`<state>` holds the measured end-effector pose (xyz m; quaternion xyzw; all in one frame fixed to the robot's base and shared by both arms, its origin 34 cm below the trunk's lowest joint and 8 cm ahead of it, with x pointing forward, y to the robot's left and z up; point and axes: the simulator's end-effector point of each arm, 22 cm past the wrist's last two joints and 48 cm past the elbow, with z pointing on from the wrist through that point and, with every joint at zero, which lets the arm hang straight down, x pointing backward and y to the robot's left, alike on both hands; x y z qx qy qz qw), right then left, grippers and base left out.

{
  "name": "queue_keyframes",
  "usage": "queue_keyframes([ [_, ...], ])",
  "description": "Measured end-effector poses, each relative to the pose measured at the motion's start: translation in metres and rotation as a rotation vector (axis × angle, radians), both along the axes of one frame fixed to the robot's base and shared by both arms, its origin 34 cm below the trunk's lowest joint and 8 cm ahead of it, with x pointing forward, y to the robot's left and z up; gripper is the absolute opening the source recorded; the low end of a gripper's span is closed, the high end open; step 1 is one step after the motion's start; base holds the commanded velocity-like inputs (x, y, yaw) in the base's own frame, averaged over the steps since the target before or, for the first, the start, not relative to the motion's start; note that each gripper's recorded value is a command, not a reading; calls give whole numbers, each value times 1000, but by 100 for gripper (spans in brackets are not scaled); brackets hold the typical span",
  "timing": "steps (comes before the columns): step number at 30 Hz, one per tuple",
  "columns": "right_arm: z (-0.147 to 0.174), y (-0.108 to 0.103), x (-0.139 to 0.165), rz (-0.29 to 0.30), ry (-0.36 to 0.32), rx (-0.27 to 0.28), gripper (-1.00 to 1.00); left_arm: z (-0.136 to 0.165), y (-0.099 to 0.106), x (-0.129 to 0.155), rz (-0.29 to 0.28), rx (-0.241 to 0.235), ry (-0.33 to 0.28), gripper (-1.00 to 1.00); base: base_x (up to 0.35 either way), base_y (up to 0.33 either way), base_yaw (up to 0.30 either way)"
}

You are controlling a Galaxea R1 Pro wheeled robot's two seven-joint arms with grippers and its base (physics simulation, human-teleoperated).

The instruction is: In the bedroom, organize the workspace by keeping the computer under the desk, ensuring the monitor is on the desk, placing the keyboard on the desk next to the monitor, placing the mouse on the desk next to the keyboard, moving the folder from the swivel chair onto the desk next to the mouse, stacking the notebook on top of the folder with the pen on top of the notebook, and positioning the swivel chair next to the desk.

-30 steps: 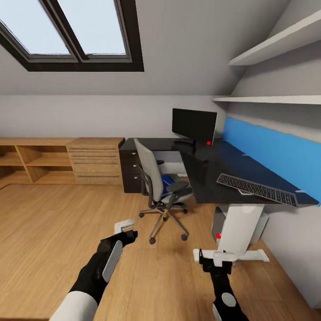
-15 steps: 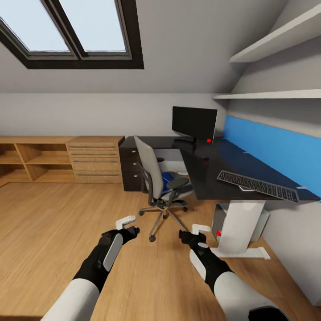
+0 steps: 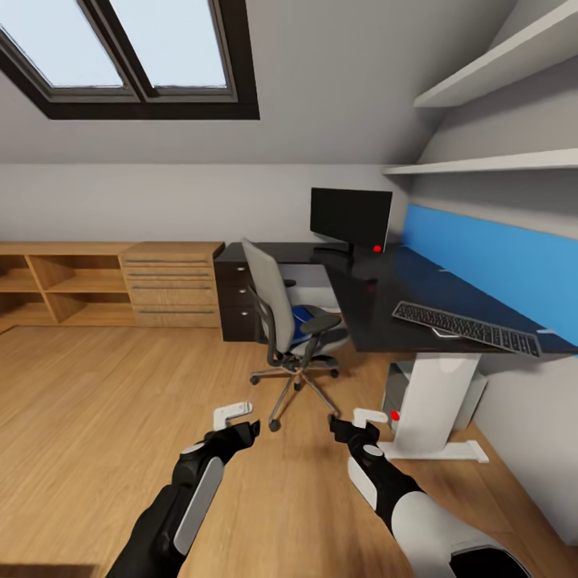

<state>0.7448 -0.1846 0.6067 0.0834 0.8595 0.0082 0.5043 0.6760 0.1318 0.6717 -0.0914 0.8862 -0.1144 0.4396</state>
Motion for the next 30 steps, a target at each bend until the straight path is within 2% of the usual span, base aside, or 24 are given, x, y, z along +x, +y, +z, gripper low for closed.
queue_keyframes([
  [14, -26, 0, -3, 1, -11, 2, 100, -28, 0, -9, -2, -4, -1, 100, 14, 264, 0],
  [30, -53, 1, -6, -1, -28, 4, 100, -61, 3, -14, 1, 1, -4, 100, 4, 24, 0],
])
